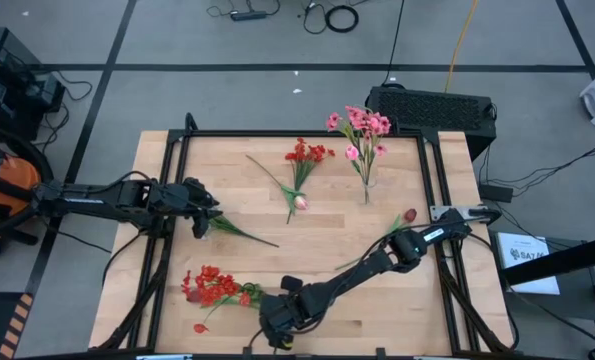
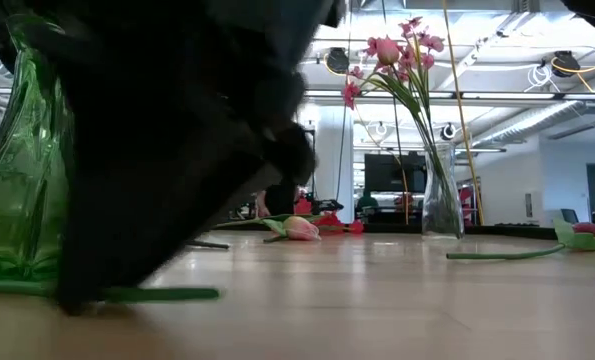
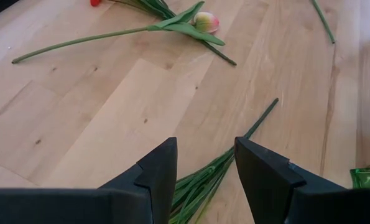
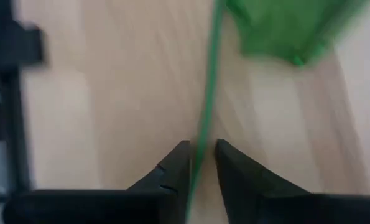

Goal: Sort flowers into vase by color
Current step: Put the bottom dark red flower into the green vase

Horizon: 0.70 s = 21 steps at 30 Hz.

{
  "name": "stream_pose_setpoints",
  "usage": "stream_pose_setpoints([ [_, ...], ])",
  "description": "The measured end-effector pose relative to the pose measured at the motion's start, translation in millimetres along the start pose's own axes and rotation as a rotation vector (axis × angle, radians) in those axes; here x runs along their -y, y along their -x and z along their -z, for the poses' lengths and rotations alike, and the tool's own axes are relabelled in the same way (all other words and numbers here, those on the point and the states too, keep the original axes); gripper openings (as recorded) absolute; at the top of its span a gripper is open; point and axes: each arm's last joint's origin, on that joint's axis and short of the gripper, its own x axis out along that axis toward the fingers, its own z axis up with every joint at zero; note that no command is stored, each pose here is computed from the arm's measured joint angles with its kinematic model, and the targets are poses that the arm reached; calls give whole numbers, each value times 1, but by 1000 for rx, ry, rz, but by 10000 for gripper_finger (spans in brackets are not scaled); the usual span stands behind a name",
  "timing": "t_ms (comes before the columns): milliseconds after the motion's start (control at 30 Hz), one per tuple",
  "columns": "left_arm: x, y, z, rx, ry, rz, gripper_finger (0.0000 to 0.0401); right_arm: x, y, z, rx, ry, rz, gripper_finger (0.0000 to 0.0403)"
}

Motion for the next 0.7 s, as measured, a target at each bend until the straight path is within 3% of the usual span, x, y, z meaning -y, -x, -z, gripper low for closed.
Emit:
stream_pose_setpoints([
  [167,0,0,0,-1,2,0,168,3,6,11,-108,30,53,11],
  [400,0,0,0,-6,1,4,168,-9,25,40,-259,68,117,3],
  [700,0,0,1,-9,5,3,168,-22,71,82,-530,78,217,1],
])
